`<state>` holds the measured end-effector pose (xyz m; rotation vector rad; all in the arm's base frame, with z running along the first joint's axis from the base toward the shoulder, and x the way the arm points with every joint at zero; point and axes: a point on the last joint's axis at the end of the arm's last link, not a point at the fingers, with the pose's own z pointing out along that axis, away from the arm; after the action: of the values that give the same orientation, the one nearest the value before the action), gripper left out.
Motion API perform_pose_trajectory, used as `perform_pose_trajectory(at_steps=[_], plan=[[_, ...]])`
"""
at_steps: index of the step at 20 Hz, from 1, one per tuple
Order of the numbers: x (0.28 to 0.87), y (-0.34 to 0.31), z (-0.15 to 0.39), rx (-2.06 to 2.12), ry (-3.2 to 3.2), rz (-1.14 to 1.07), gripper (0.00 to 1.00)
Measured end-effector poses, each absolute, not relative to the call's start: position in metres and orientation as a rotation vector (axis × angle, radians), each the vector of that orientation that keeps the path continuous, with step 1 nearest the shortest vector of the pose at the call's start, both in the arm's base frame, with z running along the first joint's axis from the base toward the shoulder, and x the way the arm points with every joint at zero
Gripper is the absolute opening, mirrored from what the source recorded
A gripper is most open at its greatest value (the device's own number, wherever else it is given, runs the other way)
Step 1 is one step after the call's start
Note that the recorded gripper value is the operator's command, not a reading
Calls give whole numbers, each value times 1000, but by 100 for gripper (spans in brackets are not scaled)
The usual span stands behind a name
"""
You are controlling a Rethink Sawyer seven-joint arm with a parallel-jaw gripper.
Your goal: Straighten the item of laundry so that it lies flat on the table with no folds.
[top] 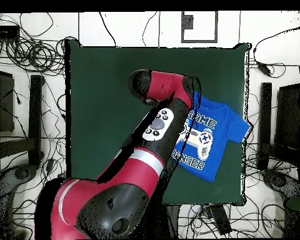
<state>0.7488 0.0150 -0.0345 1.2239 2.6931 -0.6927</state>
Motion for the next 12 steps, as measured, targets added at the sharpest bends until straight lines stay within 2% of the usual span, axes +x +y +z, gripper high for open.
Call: perform_pose_trajectory(at_steps=[12], plan=[[745, 12, -45, 1240, 2706, -685, 100]])
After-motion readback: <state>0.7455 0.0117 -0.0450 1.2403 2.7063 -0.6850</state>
